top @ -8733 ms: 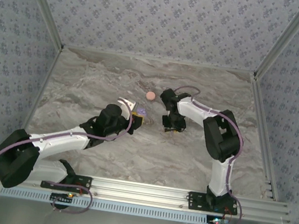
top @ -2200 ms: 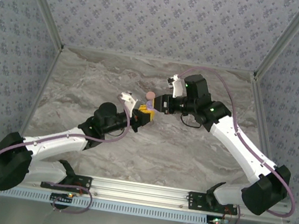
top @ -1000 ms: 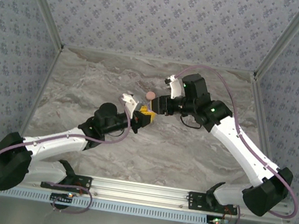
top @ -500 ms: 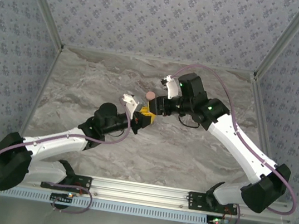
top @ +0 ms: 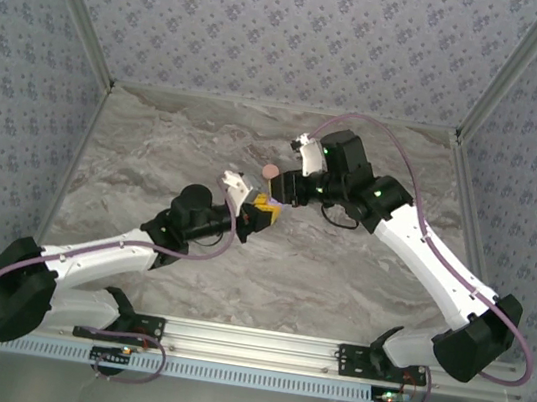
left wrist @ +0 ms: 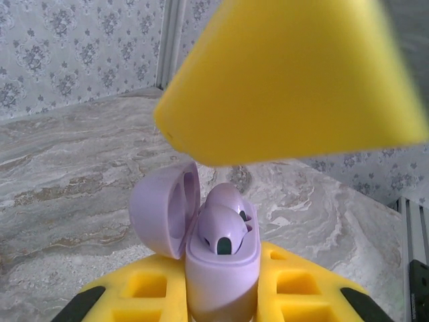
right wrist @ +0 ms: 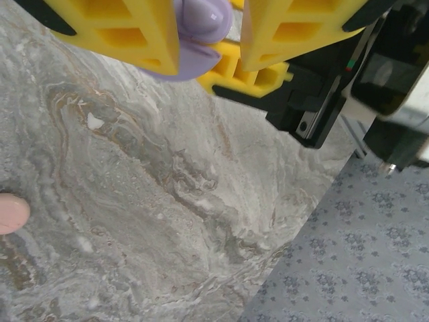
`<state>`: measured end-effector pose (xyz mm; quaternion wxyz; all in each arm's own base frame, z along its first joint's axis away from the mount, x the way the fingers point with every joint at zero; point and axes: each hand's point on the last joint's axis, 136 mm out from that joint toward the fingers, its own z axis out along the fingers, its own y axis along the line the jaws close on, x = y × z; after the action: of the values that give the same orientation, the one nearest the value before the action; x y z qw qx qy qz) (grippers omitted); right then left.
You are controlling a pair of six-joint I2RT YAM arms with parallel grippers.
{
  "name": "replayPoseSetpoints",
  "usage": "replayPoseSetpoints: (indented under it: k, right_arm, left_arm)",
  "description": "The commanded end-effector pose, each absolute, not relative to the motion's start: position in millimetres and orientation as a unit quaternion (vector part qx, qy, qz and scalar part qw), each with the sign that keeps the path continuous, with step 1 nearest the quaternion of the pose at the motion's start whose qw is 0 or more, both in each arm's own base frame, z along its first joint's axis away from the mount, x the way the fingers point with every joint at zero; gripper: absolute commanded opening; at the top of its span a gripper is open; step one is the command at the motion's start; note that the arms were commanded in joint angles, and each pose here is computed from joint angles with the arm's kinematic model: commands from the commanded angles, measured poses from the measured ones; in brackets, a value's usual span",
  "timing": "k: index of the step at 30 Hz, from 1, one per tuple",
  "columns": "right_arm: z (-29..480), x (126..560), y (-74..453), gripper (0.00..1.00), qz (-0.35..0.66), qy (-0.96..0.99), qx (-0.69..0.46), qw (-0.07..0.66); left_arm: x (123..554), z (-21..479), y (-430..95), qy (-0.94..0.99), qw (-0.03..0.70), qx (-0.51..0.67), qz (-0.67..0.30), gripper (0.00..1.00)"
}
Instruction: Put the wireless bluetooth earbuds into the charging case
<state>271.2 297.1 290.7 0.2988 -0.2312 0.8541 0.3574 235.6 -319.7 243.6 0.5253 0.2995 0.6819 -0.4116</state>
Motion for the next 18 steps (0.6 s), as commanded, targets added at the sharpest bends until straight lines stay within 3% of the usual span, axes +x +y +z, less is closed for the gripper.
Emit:
replayPoseSetpoints:
  k: [1,18]
  right_arm:
    - [304,275,284,0.29,0.352,0.855,-0.21,0.317]
    - [268,278,276,0.29,0.334,0.89,-0.184,0.25]
  left_arm:
    - [225,261,-327,0.653,0.541,0.34,-0.406,0.2]
    - [208,262,-329,0.621,0.549,0.419,-0.372,0.19]
